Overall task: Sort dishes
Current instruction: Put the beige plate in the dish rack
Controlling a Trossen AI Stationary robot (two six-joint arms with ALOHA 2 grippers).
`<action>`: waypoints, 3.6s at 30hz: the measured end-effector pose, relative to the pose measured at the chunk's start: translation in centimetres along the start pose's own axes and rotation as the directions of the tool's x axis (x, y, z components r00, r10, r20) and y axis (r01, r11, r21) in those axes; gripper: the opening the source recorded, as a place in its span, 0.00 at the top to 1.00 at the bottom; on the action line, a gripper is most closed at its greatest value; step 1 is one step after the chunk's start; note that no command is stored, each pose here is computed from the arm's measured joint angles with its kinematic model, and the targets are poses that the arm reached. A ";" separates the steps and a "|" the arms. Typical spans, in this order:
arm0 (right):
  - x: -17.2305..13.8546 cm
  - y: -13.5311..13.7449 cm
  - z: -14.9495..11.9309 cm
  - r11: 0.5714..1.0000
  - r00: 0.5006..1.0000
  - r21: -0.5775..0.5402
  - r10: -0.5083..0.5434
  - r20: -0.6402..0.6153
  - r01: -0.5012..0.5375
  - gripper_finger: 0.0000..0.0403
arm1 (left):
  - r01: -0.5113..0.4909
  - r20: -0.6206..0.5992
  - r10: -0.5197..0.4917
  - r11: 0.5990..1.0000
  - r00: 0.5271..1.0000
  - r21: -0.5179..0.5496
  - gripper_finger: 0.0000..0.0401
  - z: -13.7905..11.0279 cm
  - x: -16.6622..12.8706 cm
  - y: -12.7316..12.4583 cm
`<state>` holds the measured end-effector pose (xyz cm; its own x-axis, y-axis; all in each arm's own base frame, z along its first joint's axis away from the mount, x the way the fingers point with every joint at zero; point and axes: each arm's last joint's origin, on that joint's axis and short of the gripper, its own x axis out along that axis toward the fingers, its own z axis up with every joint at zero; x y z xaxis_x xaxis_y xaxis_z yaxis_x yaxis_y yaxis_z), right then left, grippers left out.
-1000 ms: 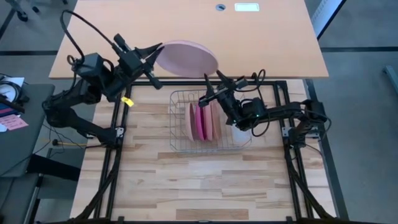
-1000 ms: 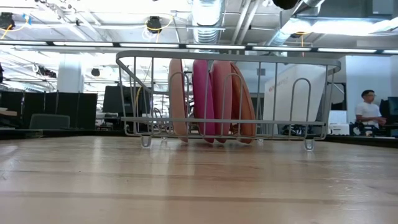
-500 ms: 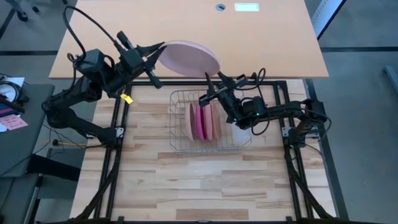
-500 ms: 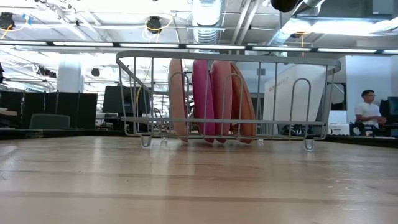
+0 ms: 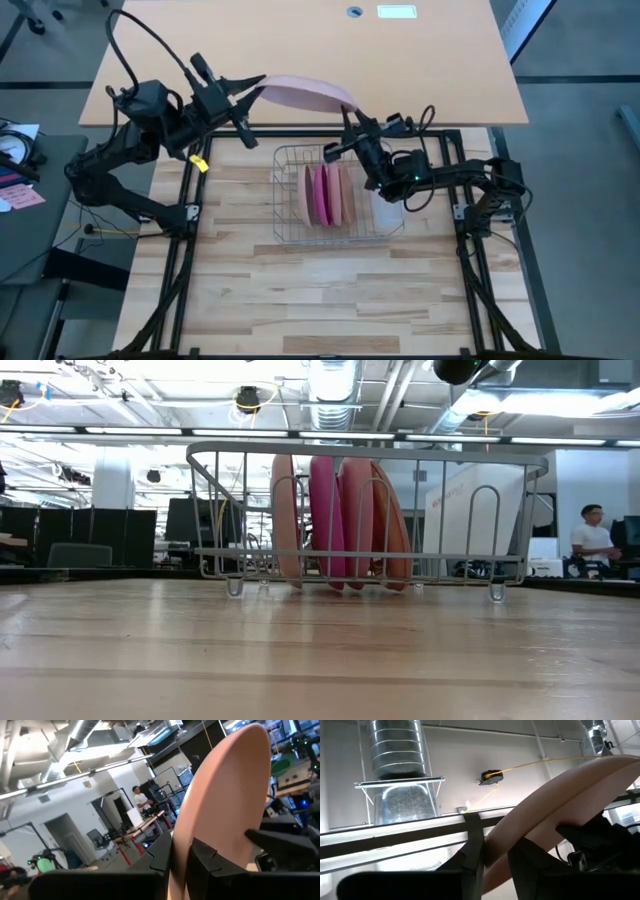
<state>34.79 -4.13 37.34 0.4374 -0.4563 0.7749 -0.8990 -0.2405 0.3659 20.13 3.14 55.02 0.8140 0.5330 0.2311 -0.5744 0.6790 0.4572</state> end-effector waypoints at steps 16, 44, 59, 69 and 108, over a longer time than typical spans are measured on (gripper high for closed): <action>0.3 0.4 0.5 1.000 0.999 -0.012 0.009 -0.053 -0.010 0.91 | -0.020 0.025 0.021 1.000 0.999 -0.018 0.90 0.3 0.0 0.2; 1.7 1.8 3.1 0.993 0.990 -0.115 -0.007 -0.139 -0.009 1.00 | -0.077 -0.186 0.077 0.997 0.980 0.004 0.90 -1.1 -1.8 0.9; 2.1 2.4 4.3 0.994 0.988 -0.106 -0.001 -0.157 -0.016 1.00 | -0.124 -0.310 0.137 0.990 0.941 0.060 0.87 -2.1 -1.5 0.3; 3.6 3.7 4.0 0.992 0.982 -0.101 0.058 -0.180 -0.078 1.00 | -0.143 -0.290 0.142 0.989 0.946 0.018 0.54 -1.9 -1.1 0.1; 1.3 -0.1 7.3 0.444 0.357 -0.468 -0.895 -0.267 0.765 1.00 | -0.482 -0.502 0.238 0.759 0.831 -0.438 0.45 -4.1 -4.2 2.0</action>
<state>35.63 -10.98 34.52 0.9558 0.2811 0.0862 -0.0736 -0.0551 0.9958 15.24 4.35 51.47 0.4959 0.8585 -0.1304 -0.8664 0.4791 -0.1409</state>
